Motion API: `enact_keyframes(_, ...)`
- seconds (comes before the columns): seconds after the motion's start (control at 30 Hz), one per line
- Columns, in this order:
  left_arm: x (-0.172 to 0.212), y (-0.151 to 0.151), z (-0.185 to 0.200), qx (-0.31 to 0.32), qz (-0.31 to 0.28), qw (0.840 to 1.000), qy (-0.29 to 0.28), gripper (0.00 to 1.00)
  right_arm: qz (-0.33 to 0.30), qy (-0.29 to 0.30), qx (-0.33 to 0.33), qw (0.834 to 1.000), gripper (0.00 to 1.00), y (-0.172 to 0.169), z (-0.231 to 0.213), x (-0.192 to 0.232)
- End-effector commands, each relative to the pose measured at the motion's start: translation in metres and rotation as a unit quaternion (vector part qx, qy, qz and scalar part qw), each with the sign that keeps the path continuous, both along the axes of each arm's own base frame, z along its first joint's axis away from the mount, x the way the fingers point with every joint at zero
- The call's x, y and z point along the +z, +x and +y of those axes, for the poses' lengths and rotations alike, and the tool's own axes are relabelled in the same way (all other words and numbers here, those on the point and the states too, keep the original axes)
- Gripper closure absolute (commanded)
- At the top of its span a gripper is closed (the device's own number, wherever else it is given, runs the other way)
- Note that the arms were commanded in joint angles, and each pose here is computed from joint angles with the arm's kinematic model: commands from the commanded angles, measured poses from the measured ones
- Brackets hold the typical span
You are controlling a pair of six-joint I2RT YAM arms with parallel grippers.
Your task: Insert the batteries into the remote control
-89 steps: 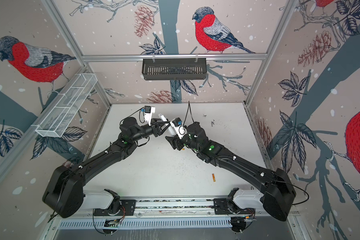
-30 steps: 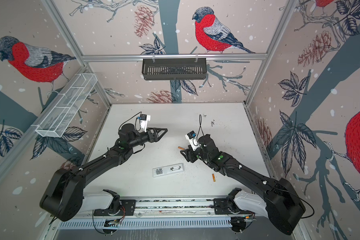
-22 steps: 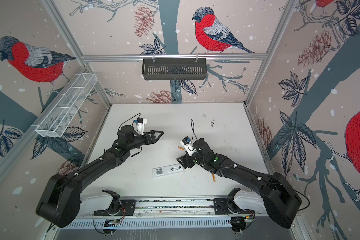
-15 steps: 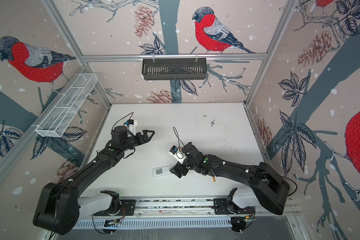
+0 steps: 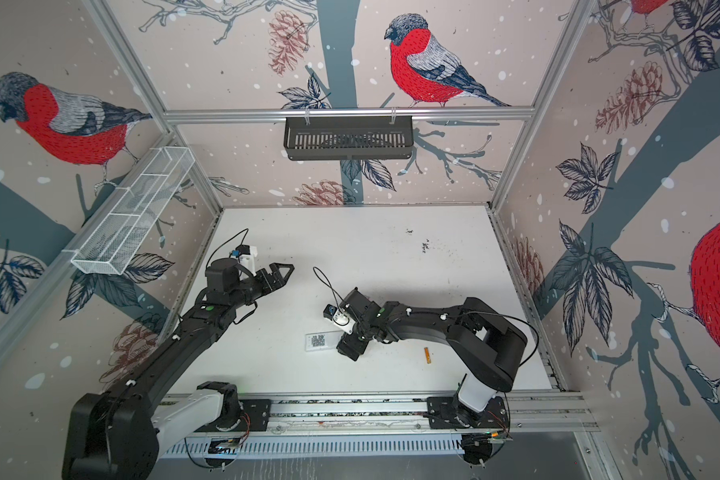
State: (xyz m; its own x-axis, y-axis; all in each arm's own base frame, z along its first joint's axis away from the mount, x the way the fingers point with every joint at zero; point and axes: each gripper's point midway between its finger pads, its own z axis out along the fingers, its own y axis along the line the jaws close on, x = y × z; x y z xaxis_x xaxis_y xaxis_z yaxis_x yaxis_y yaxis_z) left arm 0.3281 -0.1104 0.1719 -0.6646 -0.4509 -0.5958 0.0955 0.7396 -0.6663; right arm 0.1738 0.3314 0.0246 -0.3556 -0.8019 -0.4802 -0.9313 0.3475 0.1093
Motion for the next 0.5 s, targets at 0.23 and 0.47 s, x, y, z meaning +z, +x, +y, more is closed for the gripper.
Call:
enact_keyframes(0.23,0.000,-0.002,0.006,0.005,-0.006,1.000,0.005,0.02,-0.002,-0.099,0.019,0.995,0.24,-0.010,-0.017,-0.024)
enact_keyframes(0.47,0.003,-0.001,0.004,0.000,-0.008,1.000,0.001,0.02,-0.013,-0.133,0.016,0.991,0.40,-0.022,-0.020,-0.030)
